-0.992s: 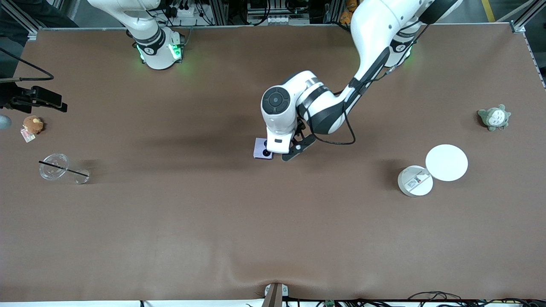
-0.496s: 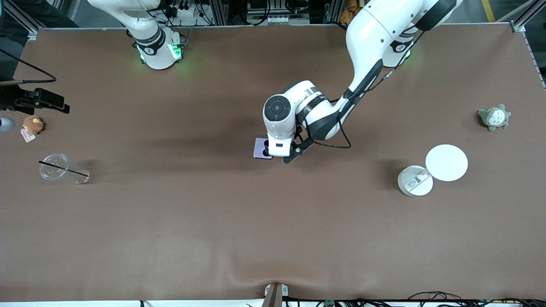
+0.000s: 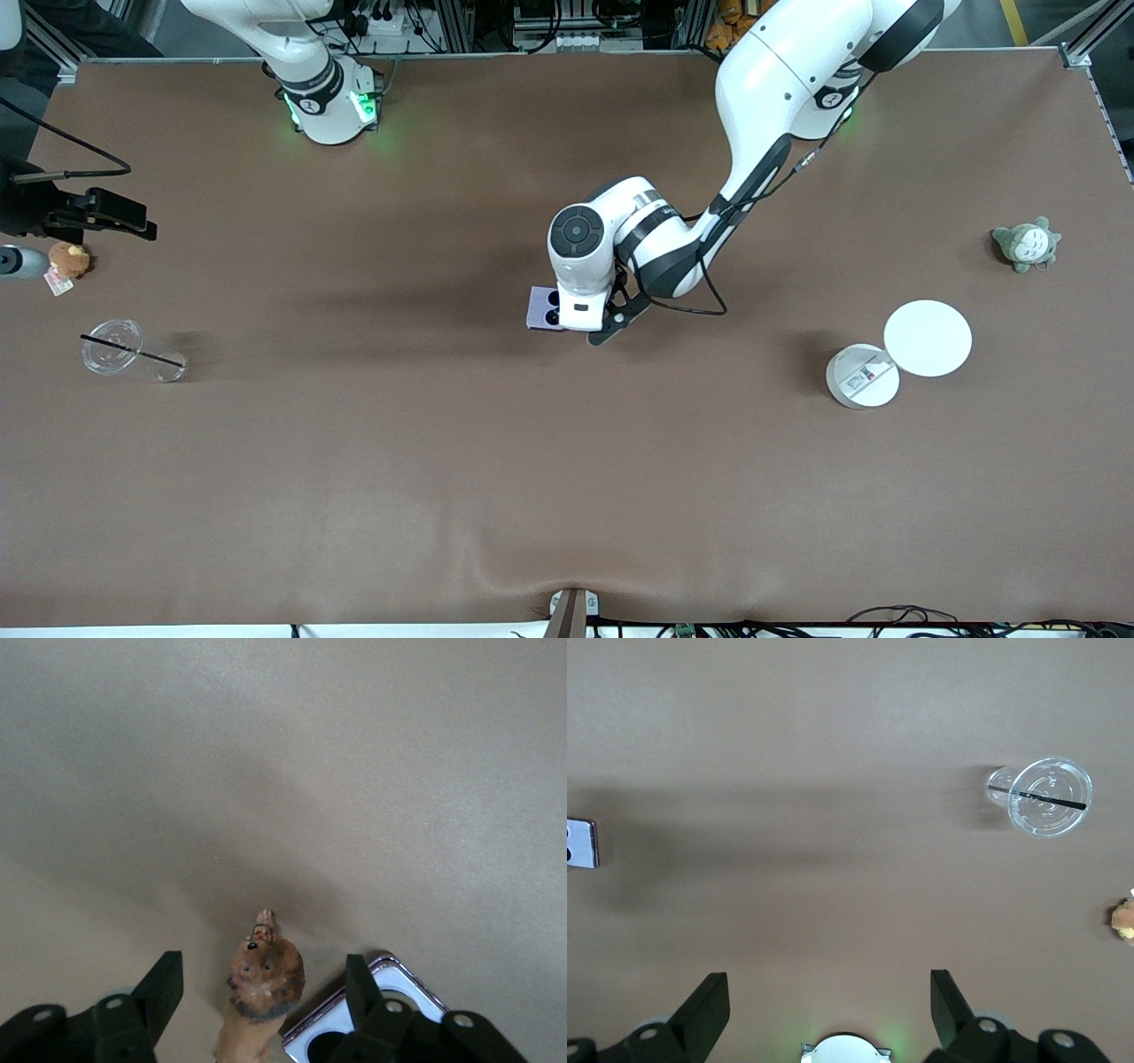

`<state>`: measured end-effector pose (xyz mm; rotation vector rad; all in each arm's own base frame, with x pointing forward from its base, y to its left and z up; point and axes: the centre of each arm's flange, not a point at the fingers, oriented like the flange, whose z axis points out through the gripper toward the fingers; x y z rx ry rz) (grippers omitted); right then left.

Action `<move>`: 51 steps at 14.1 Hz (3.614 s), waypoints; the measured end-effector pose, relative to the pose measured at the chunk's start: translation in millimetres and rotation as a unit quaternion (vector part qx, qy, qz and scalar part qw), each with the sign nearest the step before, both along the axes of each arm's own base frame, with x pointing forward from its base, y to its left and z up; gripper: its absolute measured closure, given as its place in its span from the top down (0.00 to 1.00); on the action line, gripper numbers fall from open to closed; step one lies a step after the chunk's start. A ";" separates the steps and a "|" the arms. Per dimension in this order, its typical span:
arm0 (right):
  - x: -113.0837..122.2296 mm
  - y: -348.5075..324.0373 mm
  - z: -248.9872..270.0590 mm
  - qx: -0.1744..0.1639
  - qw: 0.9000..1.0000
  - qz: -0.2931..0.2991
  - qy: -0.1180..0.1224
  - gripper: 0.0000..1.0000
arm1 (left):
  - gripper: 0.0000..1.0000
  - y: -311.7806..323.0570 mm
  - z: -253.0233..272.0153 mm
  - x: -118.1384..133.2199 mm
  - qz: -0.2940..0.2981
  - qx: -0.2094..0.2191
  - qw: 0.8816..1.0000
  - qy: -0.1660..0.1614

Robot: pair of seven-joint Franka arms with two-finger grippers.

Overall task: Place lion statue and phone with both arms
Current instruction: 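Close the left gripper on the lion figurine while the right gripper starts reaching, then lift the lion with the left gripper while the right gripper reaches the phone, then carry the lion toward the white cup while the right gripper grasps the phone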

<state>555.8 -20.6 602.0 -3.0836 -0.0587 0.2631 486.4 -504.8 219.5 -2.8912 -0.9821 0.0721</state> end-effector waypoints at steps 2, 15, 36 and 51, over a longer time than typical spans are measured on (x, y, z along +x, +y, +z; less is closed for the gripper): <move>0.7 11.7 -1.1 0.001 1.000 0.010 0.001 1.00 | 0.81 -0.1 -1.2 -1.1 -0.001 0.000 1.000 0.000; 42.2 243.3 -130.1 0.012 0.998 -0.063 0.016 1.00 | 0.37 67.1 46.1 54.1 -0.074 0.019 0.996 -0.037; -44.8 493.6 -388.4 -0.030 0.996 -0.081 0.003 1.00 | 0.37 304.5 11.4 137.7 -0.377 -0.002 0.926 0.009; -52.7 496.9 -421.8 -0.041 0.996 -0.079 0.008 1.00 | 0.37 349.7 -3.7 138.3 -0.373 0.017 0.927 0.025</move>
